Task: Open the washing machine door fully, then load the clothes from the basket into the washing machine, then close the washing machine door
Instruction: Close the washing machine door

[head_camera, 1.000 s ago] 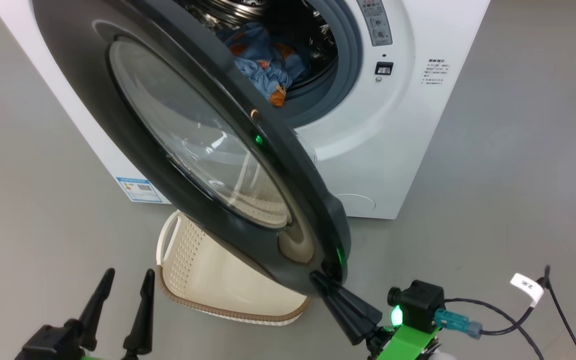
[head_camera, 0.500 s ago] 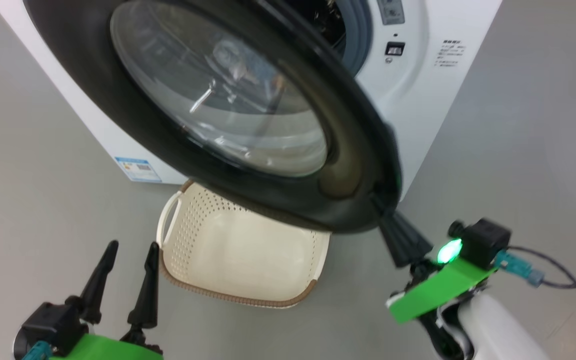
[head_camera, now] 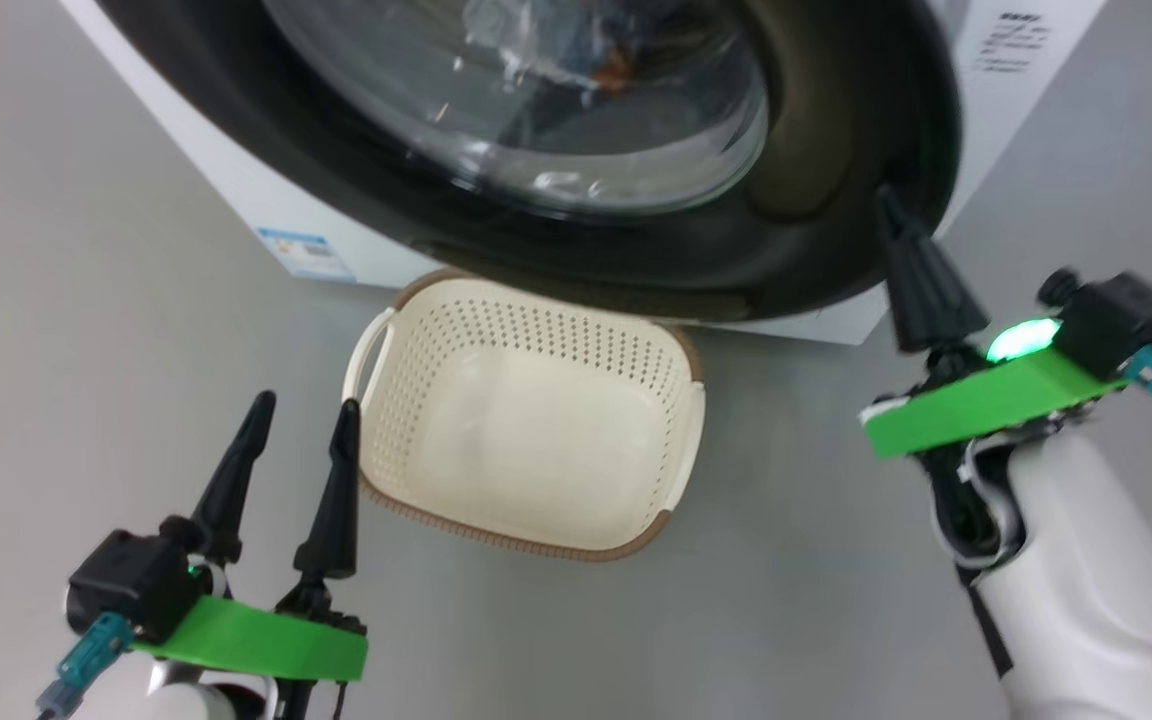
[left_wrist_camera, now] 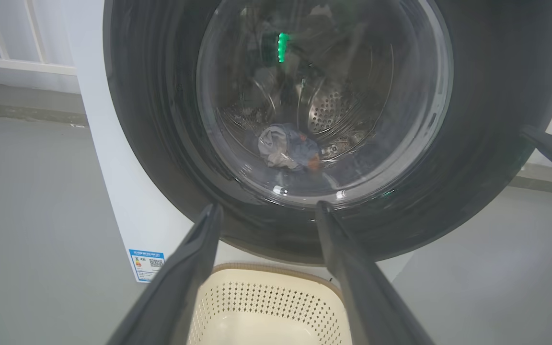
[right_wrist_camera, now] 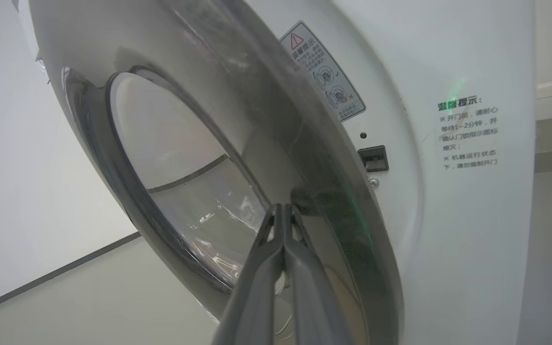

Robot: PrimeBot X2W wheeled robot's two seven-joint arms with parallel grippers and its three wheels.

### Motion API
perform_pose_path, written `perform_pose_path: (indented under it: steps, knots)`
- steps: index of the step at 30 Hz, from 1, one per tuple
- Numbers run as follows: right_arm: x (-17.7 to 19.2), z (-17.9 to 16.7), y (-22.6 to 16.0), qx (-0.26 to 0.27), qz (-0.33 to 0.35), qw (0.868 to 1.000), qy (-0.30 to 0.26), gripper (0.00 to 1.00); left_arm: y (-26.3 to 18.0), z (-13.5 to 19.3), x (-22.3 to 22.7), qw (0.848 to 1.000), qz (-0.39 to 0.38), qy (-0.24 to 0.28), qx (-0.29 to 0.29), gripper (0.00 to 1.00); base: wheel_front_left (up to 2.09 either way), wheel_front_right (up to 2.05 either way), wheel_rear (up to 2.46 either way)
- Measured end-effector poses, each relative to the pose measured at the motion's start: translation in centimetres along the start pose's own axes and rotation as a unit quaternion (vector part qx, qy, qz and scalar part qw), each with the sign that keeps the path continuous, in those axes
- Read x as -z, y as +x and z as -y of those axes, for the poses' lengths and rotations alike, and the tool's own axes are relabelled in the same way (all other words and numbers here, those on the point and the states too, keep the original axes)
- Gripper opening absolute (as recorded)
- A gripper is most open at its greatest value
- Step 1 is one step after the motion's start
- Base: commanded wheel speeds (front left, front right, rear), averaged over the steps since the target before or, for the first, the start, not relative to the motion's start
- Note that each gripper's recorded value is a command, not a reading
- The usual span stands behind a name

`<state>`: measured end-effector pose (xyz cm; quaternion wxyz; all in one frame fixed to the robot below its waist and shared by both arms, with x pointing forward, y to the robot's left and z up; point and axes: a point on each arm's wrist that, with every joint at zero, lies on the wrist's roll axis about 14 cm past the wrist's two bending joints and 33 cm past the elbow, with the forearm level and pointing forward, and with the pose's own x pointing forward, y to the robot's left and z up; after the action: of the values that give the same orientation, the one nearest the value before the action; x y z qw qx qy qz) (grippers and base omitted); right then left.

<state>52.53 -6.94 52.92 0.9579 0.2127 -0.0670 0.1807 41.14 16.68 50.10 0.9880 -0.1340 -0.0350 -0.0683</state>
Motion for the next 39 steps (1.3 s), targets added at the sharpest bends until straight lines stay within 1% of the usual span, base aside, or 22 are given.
perform_pose_path:
  steps: [6,14,17,22,27,28,29,30,31,32,33,36,39]
  knots:
    - [-0.1,1.4,2.4,0.018,0.019,1.000,0.006,0.00,0.5,-0.5,0.3,1.000,-0.002,0.000,-0.009,1.00,0.00,0.00,0.00]
    - [-0.9,2.8,4.6,0.038,0.047,0.998,0.018,0.00,0.7,-1.3,0.5,1.000,-0.005,0.005,-0.018,1.00,0.00,0.00,0.00]
    - [-1.1,3.0,5.6,0.041,0.058,0.997,0.027,0.00,1.0,-1.4,0.8,1.000,-0.009,0.006,-0.018,1.00,0.00,0.00,0.00]
    - [-0.6,2.7,5.9,0.037,0.056,0.997,0.033,0.00,1.0,-1.5,0.9,1.000,-0.011,0.008,-0.019,1.00,0.00,0.00,0.00]
    - [-0.9,1.6,5.9,0.019,0.052,0.998,0.017,0.01,0.8,-1.8,0.7,1.000,-0.010,0.009,-0.024,1.00,0.00,0.00,0.00]
    - [-1.0,1.4,5.8,0.016,0.051,0.998,0.014,0.11,0.7,-1.8,0.7,1.000,-0.009,0.009,-0.025,1.00,0.00,0.00,0.00]
    - [-1.0,1.2,5.7,0.012,0.049,0.999,0.012,0.19,0.7,-1.9,0.6,1.000,-0.009,0.009,-0.027,1.00,0.00,0.00,0.00]
    - [-0.9,1.1,5.4,0.010,0.045,0.999,0.008,0.31,0.6,-2.1,0.6,0.999,-0.009,0.010,-0.030,1.00,0.00,0.00,0.00]
    - [-0.7,1.0,5.0,0.009,0.040,0.999,0.005,0.50,0.5,-2.3,0.5,0.999,-0.009,0.011,-0.033,1.00,0.00,0.00,0.00]
    - [-0.4,0.9,4.6,0.009,0.033,0.999,0.004,0.81,0.3,-2.5,0.5,0.999,-0.009,0.011,-0.037,1.00,0.00,0.00,0.00]
    - [-0.1,0.9,4.0,0.009,0.025,1.000,0.002,1.00,0.1,-2.8,0.6,0.999,-0.012,0.011,-0.041,1.00,0.00,0.00,0.00]
    - [1.0,0.8,2.2,0.010,0.001,1.000,-0.004,1.00,-0.5,-3.1,1.0,0.999,-0.021,0.012,-0.046,1.00,0.00,0.00,0.00]
    - [1.3,1.0,0.7,0.015,-0.012,1.000,-0.010,1.00,-0.9,-3.3,1.0,0.998,-0.023,0.013,-0.048,1.00,0.00,0.00,0.00]
